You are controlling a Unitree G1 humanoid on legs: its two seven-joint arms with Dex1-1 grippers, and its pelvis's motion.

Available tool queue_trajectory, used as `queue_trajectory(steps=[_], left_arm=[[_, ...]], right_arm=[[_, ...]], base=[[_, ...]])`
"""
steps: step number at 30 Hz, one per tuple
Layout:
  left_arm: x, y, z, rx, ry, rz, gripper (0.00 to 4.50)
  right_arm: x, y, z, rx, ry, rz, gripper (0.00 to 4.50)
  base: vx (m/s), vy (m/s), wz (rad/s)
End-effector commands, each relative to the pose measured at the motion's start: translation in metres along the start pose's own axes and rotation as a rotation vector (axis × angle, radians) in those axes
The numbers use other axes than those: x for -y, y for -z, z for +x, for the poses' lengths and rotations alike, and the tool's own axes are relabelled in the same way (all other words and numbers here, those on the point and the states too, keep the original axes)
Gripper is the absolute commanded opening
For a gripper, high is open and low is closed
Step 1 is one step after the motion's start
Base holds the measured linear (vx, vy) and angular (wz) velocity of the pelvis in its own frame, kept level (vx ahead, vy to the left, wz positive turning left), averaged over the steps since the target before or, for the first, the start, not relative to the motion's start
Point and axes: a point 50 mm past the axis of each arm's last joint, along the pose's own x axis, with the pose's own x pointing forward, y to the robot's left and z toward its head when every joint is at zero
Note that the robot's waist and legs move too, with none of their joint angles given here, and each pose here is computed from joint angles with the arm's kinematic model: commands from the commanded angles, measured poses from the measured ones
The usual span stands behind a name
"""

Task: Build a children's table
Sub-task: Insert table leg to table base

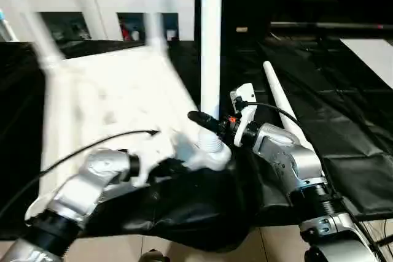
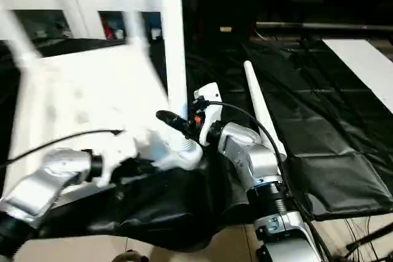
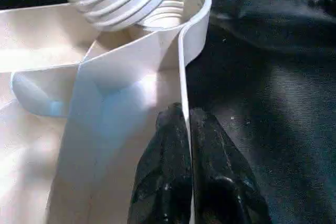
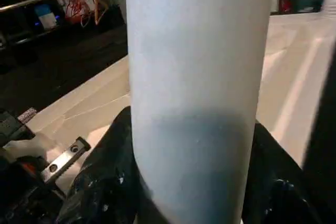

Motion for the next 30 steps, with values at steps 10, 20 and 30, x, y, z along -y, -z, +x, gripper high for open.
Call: queue_trajectory(steps=[10,20,30], left_arm=[[-0.011,0.02,-0.003,-0.131,-0.023,-0.021,0.0],[-0.016,0.014,-0.003,-0.105,-0.01,-0.001,0.0],[-0.014,0.013,-0.002,-0.087,-0.012,-0.002,0.0]], right_arm=[[0.001,-0.007,-0.015,-0.013,0.007,-0.038,1.86],[0.007,0.002,-0.015,-0.038,0.042,-0.021,1.86],[0.008,-0.008,-0.014,0.053,0.074,0.002,1.86]], base=[[0.0,0.0,0.0],[-0.031,0.012,-0.03],[0.005,-0.034,-0.01]])
